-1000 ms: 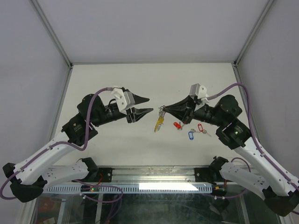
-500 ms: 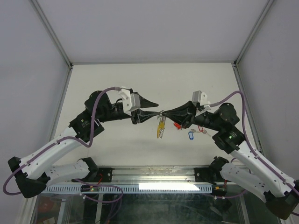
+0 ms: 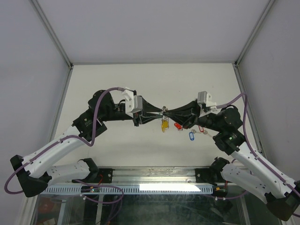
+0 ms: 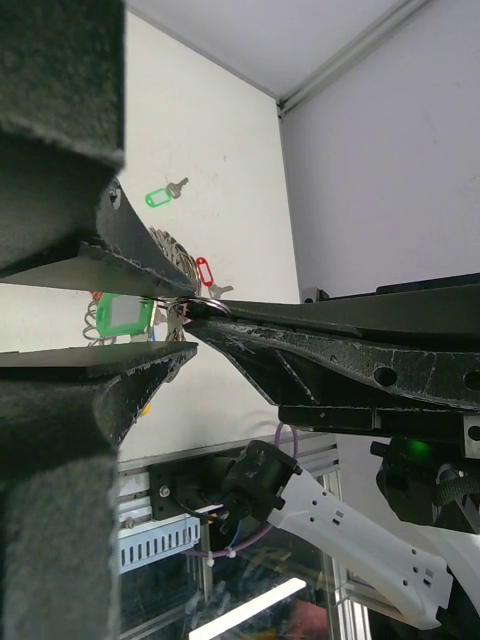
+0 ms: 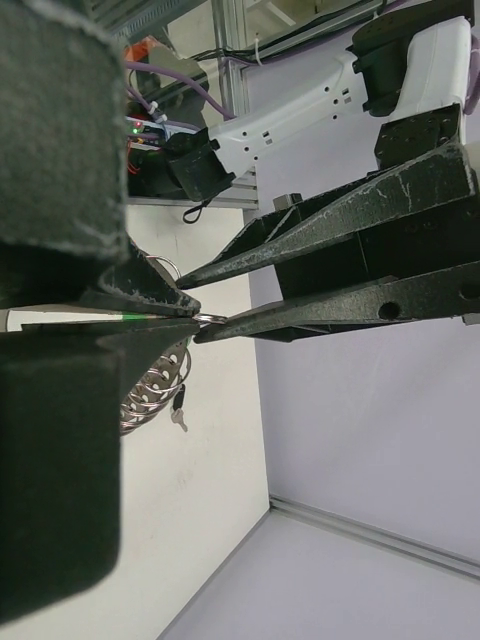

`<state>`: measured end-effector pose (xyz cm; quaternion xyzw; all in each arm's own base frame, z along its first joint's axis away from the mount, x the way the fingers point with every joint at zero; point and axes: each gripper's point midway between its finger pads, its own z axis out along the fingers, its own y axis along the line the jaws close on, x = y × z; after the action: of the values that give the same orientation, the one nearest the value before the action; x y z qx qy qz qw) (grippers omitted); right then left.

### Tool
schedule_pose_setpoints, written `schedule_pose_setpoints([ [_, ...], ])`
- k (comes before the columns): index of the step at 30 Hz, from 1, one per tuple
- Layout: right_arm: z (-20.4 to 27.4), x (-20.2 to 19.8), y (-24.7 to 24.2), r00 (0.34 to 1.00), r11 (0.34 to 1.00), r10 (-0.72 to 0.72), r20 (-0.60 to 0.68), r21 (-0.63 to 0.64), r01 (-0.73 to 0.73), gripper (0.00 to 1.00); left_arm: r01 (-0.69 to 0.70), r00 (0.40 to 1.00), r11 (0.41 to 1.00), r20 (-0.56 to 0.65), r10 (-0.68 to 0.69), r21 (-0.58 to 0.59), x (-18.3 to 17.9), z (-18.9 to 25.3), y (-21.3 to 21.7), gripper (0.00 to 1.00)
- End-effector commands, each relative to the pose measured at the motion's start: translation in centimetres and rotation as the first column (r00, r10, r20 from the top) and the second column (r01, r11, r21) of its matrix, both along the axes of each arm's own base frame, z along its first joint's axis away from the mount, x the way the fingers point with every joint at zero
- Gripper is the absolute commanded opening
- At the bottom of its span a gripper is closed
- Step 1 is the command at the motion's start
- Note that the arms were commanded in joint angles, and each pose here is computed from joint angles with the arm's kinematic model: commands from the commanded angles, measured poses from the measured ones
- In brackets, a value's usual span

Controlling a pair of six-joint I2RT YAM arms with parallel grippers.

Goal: Put the keys on the keyring

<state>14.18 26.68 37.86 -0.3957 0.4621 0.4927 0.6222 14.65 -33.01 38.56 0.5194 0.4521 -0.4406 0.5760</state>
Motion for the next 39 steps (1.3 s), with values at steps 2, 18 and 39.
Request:
schedule_pose_setpoints([
  [2,2.8,-1.2,-0.4,0.996,0.997,0.027,0.089,0.072,-0.033,0.00,0.031,0.999,0.998,0.044,-0.028,-0.058,-0.5,2.6,-0.1,0.20],
  [18,1.7,-1.9,-0.3,0.991,0.995,0.073,0.109,-0.075,-0.065,0.00,0.032,0.998,0.999,0.049,-0.031,-0.009,-0.5,2.0,0.1,0.00],
  [39,-1.3,-0.9,0.0,0.993,0.908,0.109,-0.038,-0.403,-0.115,0.33,0.040,0.997,0.991,0.059,-0.048,0.127,-0.1,0.4,-0.1,0.00],
])
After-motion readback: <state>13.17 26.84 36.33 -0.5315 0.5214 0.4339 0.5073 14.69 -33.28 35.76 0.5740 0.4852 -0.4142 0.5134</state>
